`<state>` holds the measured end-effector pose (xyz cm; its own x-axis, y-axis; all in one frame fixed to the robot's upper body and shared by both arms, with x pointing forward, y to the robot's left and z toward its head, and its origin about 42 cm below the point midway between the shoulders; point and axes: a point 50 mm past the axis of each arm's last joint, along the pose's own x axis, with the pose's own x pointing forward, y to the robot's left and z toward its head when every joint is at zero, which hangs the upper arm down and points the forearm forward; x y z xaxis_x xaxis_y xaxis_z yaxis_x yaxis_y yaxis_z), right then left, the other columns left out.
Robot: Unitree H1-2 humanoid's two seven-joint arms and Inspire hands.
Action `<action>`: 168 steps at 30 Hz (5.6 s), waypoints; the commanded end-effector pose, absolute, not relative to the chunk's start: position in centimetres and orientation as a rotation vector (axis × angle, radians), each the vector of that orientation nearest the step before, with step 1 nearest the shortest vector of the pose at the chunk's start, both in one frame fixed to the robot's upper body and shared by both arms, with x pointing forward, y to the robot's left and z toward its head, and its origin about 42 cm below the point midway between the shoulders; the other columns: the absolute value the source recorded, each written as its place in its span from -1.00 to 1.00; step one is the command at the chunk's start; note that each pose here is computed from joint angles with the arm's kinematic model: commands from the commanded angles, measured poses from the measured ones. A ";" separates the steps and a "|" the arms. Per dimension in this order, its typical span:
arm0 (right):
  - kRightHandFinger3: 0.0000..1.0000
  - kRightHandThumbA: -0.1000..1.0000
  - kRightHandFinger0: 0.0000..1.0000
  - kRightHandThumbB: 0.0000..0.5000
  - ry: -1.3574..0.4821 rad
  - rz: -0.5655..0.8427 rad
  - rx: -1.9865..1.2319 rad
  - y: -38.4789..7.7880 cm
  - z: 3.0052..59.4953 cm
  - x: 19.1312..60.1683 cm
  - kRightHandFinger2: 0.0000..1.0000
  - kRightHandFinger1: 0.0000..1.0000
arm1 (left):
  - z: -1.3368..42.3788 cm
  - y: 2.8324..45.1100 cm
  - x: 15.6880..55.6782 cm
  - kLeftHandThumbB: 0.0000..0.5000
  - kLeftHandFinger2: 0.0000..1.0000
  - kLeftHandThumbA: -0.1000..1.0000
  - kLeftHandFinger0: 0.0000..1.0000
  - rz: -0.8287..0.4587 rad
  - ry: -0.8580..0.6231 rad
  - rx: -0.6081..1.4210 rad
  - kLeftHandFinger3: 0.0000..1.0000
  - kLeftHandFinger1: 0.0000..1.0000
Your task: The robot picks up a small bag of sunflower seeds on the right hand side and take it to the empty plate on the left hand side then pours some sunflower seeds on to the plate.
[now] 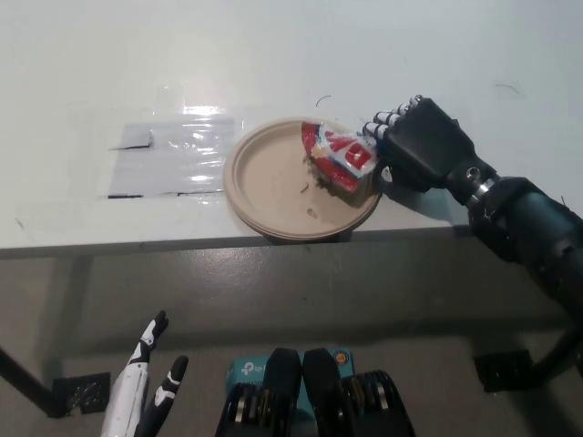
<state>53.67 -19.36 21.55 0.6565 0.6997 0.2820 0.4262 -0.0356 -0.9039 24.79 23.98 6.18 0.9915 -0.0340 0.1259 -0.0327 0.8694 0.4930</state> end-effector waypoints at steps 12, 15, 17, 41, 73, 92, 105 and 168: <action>-0.78 -1.00 -1.00 0.15 -1.185 0.212 -1.887 -19.4 27.3 55.4 -0.70 -1.00 | 6.6 24.3 24.3 -0.91 1.00 1.00 1.00 -0.006 -0.160 0.531 1.00 1.00; -0.63 -1.00 -1.00 0.24 -1.191 0.207 -1.939 -19.3 27.8 55.5 -0.66 -1.00 | 6.6 24.1 24.2 -0.94 1.00 1.00 1.00 -0.001 -0.156 0.525 1.00 1.00; -0.63 -1.00 -1.00 0.27 -1.200 0.204 -1.970 -19.1 28.0 55.7 -0.72 -1.00 | 6.7 24.3 24.3 -0.96 1.00 1.00 1.00 -0.004 -0.164 0.529 1.00 1.00; -0.79 -1.00 -1.00 0.23 -1.186 0.060 -1.877 -19.7 28.6 55.7 -0.97 -1.00 | 6.5 23.8 24.2 -1.00 1.00 1.00 1.00 -0.017 -0.178 0.536 1.00 1.00; 0.50 -1.00 -1.00 -0.34 -0.748 0.081 -1.496 -21.9 22.4 54.3 0.78 -0.19 | 5.7 24.3 23.0 -0.92 1.00 1.00 1.00 -0.016 -0.136 0.554 1.00 1.00; -0.65 -1.00 -1.00 -0.11 -0.703 0.075 -1.768 -24.9 20.8 53.9 -0.26 -1.00 | 5.4 24.7 22.3 -0.94 1.00 1.00 1.00 -0.006 -0.130 0.558 1.00 1.00; 1.00 0.29 1.00 0.90 -0.284 0.204 -1.484 -23.7 20.1 55.0 1.00 1.00 | 5.6 24.8 22.5 -1.00 1.00 1.00 1.00 -0.005 -0.145 0.563 1.00 1.00; 1.00 1.00 1.00 0.64 -0.837 0.362 -0.717 -22.1 34.1 30.7 1.00 1.00 | 6.6 25.0 24.7 -0.87 1.00 1.00 1.00 0.013 -0.178 0.558 1.00 1.00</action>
